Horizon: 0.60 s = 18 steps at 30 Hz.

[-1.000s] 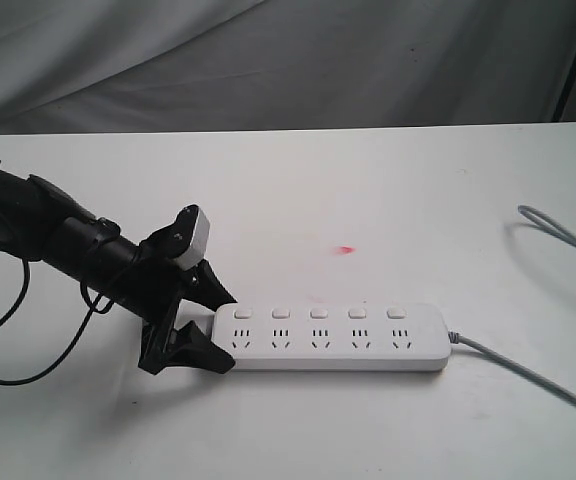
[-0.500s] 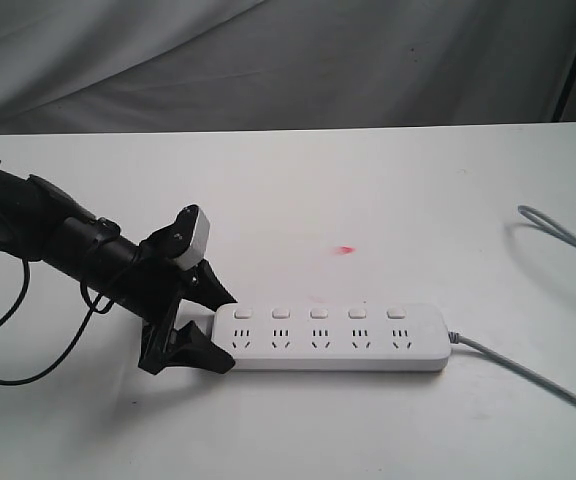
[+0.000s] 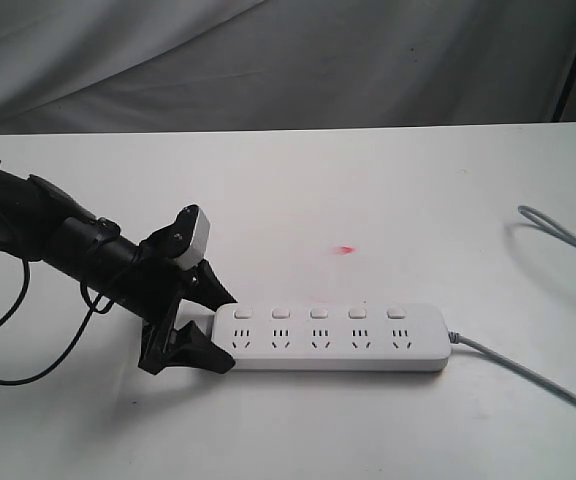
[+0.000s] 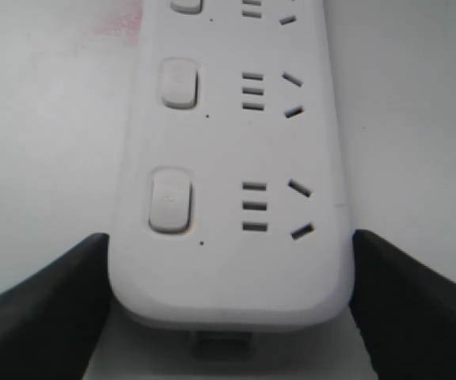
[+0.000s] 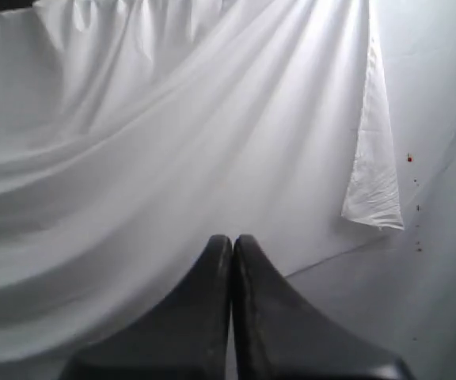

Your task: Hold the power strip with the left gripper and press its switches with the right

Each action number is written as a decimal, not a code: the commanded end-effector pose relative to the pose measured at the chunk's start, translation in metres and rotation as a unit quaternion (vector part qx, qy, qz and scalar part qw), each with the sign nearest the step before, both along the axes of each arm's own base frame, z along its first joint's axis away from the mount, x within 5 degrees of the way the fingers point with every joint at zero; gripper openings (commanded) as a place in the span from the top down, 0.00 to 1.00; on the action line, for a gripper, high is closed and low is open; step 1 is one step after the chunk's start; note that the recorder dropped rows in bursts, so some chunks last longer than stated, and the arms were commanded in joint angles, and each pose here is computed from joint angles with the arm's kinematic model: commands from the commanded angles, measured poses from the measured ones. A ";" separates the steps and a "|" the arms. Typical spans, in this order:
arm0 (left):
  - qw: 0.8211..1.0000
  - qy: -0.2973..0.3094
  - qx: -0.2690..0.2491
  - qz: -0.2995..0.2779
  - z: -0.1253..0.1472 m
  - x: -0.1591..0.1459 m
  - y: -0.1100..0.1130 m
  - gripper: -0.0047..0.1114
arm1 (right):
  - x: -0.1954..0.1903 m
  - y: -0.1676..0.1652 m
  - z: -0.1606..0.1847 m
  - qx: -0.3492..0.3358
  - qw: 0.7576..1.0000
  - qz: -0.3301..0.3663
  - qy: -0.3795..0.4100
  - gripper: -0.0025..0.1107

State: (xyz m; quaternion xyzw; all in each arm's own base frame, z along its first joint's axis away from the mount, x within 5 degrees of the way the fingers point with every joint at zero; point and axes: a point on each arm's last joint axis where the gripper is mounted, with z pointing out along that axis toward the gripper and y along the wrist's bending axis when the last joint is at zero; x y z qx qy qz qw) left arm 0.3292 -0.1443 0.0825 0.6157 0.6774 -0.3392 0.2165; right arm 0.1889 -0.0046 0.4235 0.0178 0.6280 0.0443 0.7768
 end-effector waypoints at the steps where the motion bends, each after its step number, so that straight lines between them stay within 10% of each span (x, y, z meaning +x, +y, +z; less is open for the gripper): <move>1: 1.000 -0.001 0.006 0.002 -0.002 0.001 -0.002 0.96 | 0.053 -0.012 0.008 -0.049 0.995 -0.052 0.075 0.98; 14: 1.000 -0.001 0.006 0.002 -0.002 0.001 -0.002 0.96 | 0.139 -0.028 -0.038 -0.166 0.955 -0.098 0.226 0.98; 18: 1.000 -0.001 0.006 0.002 -0.002 0.001 -0.002 0.96 | 0.174 -0.034 -0.059 -0.154 0.910 -0.093 0.374 0.98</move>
